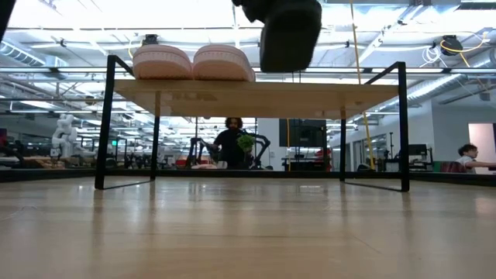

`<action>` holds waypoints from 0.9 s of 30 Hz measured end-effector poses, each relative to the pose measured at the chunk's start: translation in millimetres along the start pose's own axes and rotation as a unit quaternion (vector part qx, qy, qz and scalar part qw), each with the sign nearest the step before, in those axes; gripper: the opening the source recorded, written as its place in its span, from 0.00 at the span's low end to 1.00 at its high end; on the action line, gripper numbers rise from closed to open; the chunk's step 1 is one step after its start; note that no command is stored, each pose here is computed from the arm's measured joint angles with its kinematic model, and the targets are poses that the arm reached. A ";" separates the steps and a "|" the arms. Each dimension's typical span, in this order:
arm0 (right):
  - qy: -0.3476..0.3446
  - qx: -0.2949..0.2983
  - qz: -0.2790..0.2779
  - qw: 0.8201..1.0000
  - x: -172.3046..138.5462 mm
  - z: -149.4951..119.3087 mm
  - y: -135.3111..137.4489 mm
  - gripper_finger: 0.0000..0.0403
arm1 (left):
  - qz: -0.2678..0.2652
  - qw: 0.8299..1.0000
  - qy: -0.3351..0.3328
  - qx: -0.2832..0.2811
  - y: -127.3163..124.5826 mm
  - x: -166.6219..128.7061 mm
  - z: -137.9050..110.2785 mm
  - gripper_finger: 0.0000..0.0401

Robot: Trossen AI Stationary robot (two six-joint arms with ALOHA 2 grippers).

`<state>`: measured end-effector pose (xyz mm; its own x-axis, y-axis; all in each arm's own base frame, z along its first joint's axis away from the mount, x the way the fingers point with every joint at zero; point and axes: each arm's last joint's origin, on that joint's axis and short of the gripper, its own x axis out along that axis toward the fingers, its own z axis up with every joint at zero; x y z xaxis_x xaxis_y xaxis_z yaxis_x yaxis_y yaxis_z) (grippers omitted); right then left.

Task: Pick and place slides into the shelf
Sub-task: Put the left black slipper on the shelf

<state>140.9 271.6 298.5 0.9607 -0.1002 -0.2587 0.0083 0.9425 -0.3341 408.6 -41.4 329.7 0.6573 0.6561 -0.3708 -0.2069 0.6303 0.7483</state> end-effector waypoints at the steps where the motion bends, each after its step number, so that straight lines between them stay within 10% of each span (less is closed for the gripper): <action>1: -0.001 -0.002 0.000 1.000 0.0 0.4 0.1 0.49 | 0.001 1.000 -0.013 -0.010 4.6 -4.9 -2.5 0.00; 27: -0.026 -0.020 -0.030 0.999 0.0 7.8 0.1 0.49 | 0.032 0.997 0.017 -0.067 -1.8 26.4 -24.1 0.00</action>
<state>143.1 274.2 305.5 0.9720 -0.1381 -0.1900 0.0562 0.9221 -0.3829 408.9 -15.2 305.4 0.6157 0.7085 -0.3450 -0.3430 0.6351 0.6920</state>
